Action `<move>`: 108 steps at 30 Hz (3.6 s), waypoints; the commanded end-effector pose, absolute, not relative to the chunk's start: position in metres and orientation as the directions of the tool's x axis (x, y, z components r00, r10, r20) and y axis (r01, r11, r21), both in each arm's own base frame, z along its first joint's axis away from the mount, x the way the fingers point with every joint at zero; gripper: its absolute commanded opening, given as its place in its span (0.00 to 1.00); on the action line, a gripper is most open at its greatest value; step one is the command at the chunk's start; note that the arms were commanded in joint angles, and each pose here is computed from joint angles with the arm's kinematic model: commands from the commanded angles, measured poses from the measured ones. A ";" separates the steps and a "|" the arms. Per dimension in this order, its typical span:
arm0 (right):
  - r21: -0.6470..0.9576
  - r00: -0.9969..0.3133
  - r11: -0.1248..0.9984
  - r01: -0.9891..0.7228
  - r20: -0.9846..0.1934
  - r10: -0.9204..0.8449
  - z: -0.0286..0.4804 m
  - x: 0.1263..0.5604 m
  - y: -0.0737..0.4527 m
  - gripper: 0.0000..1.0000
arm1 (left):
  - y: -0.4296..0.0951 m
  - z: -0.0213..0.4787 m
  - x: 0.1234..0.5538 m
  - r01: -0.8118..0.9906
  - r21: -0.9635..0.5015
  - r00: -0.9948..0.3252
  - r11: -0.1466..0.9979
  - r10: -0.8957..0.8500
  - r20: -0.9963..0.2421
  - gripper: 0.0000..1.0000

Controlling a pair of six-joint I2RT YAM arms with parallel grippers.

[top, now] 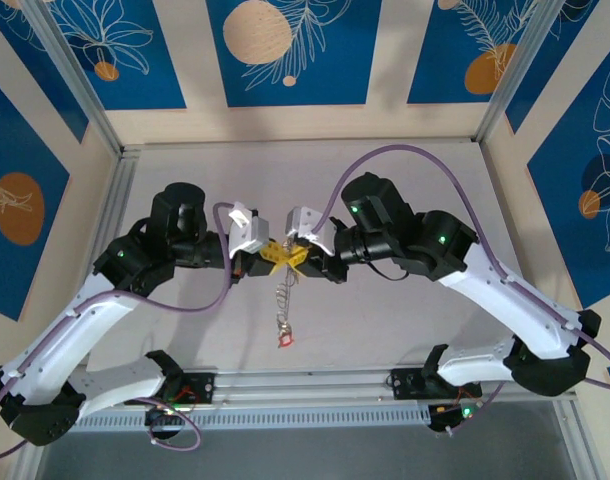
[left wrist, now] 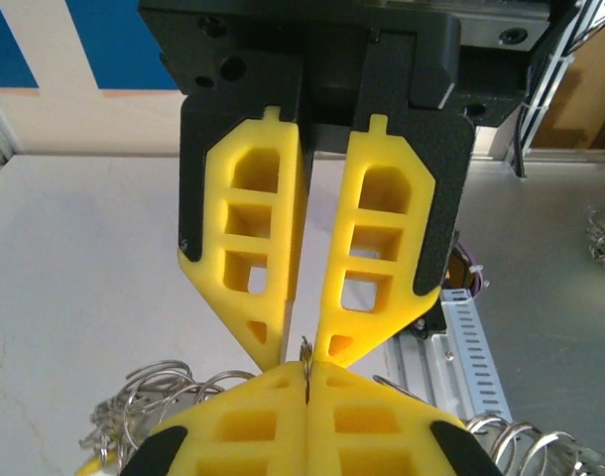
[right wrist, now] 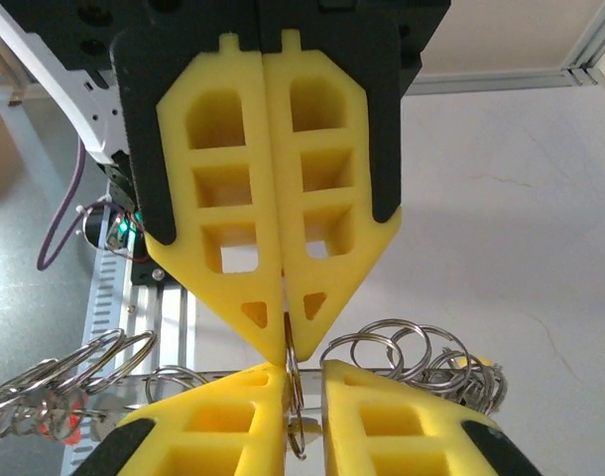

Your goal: Put the keys on the keyring

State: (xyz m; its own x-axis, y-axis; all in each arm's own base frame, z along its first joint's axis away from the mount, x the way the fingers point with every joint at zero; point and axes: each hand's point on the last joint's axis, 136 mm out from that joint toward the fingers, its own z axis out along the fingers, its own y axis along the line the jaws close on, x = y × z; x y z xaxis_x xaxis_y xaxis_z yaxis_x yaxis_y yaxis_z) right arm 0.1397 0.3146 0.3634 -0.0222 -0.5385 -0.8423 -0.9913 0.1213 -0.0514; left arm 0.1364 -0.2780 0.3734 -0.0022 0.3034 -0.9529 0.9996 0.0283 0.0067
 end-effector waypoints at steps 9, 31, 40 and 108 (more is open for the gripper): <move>-0.004 -0.028 0.084 -0.996 -0.924 -0.382 0.389 0.133 0.319 0.22 | -0.282 0.415 0.123 0.998 0.039 0.043 -0.049 0.103 -0.994 0.00; -0.028 -0.034 0.153 -0.988 -0.923 -0.384 0.397 0.147 0.302 0.00 | -0.275 0.408 0.132 0.999 0.047 0.043 0.014 0.182 -0.982 0.05; -0.132 0.021 0.160 -0.978 -0.830 -0.558 0.377 0.163 0.308 0.00 | -0.263 0.364 0.155 0.988 0.088 0.025 0.126 0.430 -0.903 0.37; 0.204 -0.211 0.060 -0.977 -0.893 -0.397 0.372 0.132 0.305 0.13 | -0.272 0.396 0.131 0.997 0.078 0.075 0.009 0.199 -0.977 0.00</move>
State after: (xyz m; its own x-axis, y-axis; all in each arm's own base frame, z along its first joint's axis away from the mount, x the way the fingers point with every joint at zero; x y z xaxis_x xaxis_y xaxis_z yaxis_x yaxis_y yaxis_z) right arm 0.1366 0.3046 0.3757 -0.2015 -0.3905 -0.8983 -0.9794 0.0925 0.1795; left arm 0.1376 -0.2727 0.3754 0.0230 0.2653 -0.9639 0.9986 0.0397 0.0347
